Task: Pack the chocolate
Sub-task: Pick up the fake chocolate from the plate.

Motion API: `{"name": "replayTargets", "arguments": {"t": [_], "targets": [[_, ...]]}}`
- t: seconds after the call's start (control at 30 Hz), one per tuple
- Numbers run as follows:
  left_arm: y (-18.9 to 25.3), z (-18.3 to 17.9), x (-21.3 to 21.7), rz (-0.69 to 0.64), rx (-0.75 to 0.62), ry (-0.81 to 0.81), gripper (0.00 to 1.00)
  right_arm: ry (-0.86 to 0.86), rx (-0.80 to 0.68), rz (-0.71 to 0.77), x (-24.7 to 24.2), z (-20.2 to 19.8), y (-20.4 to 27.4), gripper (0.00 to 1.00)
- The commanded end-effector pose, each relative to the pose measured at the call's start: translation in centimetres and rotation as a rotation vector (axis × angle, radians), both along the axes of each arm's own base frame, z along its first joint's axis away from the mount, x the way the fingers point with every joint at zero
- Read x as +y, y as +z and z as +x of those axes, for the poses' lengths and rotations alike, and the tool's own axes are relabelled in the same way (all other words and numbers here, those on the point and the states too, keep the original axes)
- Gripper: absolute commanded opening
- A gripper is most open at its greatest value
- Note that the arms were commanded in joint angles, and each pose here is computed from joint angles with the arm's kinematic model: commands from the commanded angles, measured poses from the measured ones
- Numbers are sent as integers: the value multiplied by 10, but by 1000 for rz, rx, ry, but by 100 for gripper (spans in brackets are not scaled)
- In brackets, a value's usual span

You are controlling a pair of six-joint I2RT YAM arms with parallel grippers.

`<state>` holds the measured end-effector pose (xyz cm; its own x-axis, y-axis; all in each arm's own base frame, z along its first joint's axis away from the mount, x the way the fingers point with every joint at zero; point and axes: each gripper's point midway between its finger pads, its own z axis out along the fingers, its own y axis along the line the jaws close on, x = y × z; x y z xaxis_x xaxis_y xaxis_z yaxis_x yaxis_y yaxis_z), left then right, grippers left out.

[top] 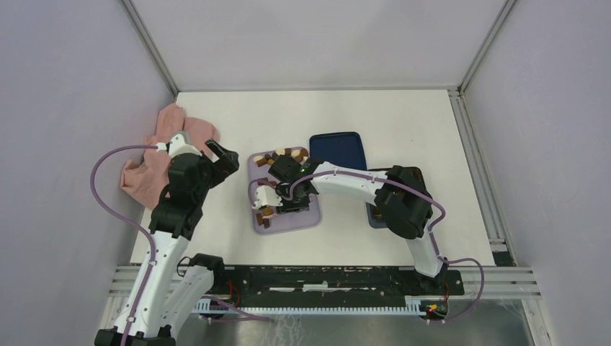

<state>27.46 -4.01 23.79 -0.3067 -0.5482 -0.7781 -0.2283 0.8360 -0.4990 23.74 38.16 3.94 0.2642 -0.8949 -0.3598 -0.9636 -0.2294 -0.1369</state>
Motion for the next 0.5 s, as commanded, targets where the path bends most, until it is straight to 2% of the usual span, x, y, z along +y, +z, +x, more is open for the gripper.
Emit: {"name": "replayTargets", "arguments": {"t": [0.0,0.2,0.47], "targets": [[5,1,3,-24,-26,30,99,-19,-33,5,5,7,10,41],[4,2,1,-29,-26,26,99,-24,-52,-3,1,9,12,39],[5,3,0,-30,-28,22,99,-16,-53,33,4,7,25,26]]}}
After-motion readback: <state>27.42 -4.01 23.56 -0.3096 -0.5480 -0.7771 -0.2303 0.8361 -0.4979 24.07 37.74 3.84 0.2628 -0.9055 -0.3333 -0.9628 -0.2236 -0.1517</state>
